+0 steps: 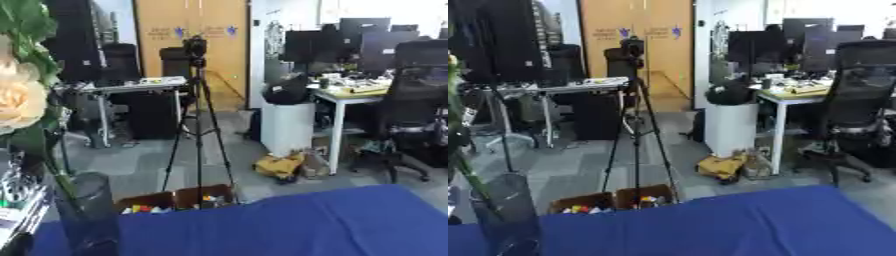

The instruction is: Arrange flowers into the vase.

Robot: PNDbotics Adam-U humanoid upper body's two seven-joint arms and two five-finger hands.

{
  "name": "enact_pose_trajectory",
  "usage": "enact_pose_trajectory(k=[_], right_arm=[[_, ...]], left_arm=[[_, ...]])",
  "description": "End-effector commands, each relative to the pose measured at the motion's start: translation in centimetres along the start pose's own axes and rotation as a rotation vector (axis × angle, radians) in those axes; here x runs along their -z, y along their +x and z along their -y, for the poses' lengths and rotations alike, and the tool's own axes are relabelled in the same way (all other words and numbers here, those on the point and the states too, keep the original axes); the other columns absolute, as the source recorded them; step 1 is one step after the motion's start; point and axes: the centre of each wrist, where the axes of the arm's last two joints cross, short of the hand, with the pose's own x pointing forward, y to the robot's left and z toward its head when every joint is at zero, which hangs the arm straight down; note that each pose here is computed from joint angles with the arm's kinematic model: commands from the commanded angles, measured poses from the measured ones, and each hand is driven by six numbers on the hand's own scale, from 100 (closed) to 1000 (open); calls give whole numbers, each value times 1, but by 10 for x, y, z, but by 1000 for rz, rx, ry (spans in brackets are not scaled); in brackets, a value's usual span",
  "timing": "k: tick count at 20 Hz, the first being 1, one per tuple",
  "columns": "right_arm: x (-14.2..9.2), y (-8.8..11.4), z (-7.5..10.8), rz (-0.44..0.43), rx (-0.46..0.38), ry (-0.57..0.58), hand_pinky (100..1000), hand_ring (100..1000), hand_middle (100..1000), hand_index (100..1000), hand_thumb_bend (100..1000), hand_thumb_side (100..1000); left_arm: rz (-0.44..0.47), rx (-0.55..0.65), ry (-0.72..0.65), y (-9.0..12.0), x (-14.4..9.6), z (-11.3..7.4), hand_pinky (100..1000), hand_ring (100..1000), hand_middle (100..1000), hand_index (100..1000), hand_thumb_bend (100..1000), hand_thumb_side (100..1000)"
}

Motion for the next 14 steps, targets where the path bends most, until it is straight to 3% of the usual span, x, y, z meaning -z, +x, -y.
enact_pose_trajectory(k=[1,8,9,10,14], right_arm=[[3,6,4,8,-22,12,903,943,523,768,281,542],[3,6,4,8,-21,11,903,943,523,768,281,542],[3,6,4,8,-21,11,903,943,523,768,279,543],[3,6,4,6,-21,13,904,943,523,769,276,543],[3,5,5,2,-17,12,904,943,523,769,276,543]], left_arm=[[-18,76,-62,4,8,0,100,100,100,100,833,329],[-45,131,-95,19,14,0,100,100,100,100,833,329],[-59,145,-105,16,12,0,100,100,100,100,855,375],[-89,173,-128,9,7,0,262,193,163,352,753,544],[-154,271,-222,3,4,6,267,199,169,358,746,549]])
